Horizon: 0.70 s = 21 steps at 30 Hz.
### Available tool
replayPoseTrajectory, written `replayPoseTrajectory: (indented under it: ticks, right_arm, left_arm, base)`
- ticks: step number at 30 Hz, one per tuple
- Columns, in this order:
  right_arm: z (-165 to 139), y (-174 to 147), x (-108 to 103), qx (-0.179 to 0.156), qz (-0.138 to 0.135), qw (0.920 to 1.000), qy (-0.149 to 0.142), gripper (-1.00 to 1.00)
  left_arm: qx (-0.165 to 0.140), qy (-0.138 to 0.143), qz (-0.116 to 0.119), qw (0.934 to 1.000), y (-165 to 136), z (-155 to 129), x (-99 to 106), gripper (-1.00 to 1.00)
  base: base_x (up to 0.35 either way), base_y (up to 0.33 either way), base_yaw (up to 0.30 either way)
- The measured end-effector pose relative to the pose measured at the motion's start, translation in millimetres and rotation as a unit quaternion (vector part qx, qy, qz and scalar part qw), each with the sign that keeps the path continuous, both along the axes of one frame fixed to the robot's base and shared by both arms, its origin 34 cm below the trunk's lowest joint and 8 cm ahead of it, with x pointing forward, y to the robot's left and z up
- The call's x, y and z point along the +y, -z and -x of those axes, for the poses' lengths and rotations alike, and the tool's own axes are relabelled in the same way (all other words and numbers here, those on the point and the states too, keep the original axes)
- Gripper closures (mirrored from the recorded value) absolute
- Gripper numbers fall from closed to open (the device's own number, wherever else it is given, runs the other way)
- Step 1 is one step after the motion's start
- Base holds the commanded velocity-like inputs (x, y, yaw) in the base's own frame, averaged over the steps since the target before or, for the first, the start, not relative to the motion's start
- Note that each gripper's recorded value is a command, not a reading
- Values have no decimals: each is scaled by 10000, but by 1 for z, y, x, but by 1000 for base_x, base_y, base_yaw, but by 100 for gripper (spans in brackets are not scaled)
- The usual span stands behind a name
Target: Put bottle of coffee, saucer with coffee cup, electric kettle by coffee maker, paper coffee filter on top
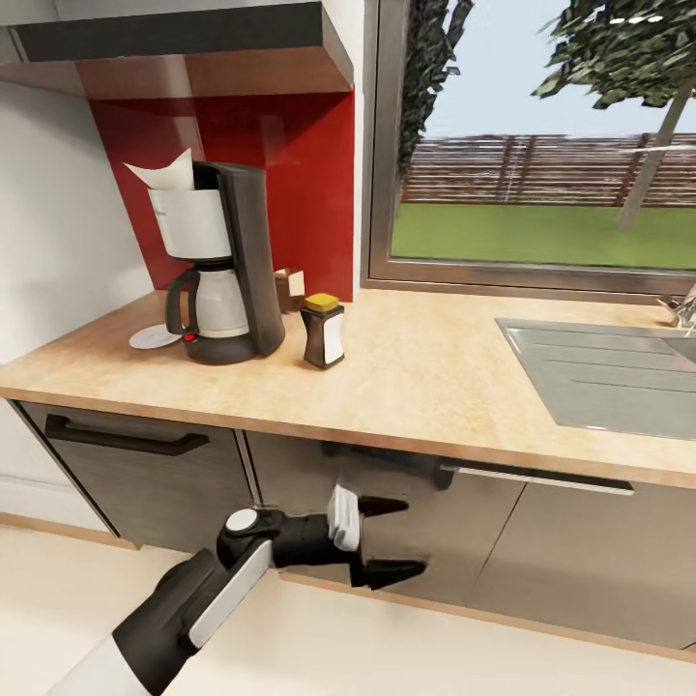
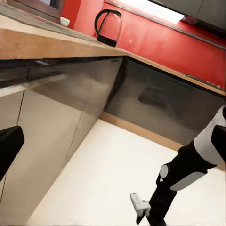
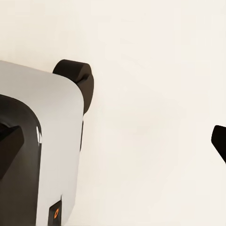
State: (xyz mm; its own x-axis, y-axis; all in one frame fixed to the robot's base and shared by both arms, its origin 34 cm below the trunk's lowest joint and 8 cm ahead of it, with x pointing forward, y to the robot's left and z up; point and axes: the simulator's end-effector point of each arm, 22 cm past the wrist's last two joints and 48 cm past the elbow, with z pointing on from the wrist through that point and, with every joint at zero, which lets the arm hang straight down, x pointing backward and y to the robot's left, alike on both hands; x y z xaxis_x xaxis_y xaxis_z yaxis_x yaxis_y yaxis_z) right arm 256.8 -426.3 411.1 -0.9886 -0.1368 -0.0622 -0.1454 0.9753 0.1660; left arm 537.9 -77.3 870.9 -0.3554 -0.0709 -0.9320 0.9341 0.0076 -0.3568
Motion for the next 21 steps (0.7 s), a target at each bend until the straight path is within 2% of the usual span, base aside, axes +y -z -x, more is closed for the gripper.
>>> replayPoseTrajectory:
  ticks: [6, 7, 8, 10, 14, 17, 18, 19, 21]
  right_arm:
    - [-1, 0, -1, -10, 4, 10000, 5, -100]
    - [-1, 0, -1, -14, 4, 10000, 2, -100]
    - [-1, 0, -1, -16, 6, 10000, 0, -100]
    - [-1, -1, -2, -19, 13, 10000, 5, -100]
    - [-2, -1, -3, -26, 22, 10000, 25, -100]
    - [-2, -1, -4, -31, 27, 10000, 56, -100]
    - [-2, -1, -4, -32, 29, 10000, 64, -100]
    - [-3, -1, -4, -34, 27, 10000, 77, -100]
    - [-3, -1, -4, -40, 28, 9999, 89, -100]
  left_arm:
    - [601, 146, -124, 9980, 81, 29, 32, -100]
    - [906, 165, -237, 9955, 111, 40, 45, -100]
    - [1366, 56, -477, 9895, 155, 50, 64, -100]
    - [1746, -194, -747, 9816, 201, 58, 88, -100]
    - [2224, -487, -1111, 9674, 250, 72, 119, -100]
    - [2589, -666, -1380, 9537, 281, 86, 140, -100]
    - [2715, -733, -1474, 9483, 292, 91, 148, -100]
    - [2949, -885, -1654, 9369, 311, 102, 165, -100]
    - [3174, -1089, -1804, 9246, 329, 111, 184, -100]
  base:
    - [0, 0, 0]
    - [0, 0, 0]
    - [0, 0, 0]
    - [0, 0, 0]
    - [0, 0, 0]
    - [0, 0, 0]
    - [0, 0, 0]
    - [0, 0, 0]
    - [0, 0, 0]
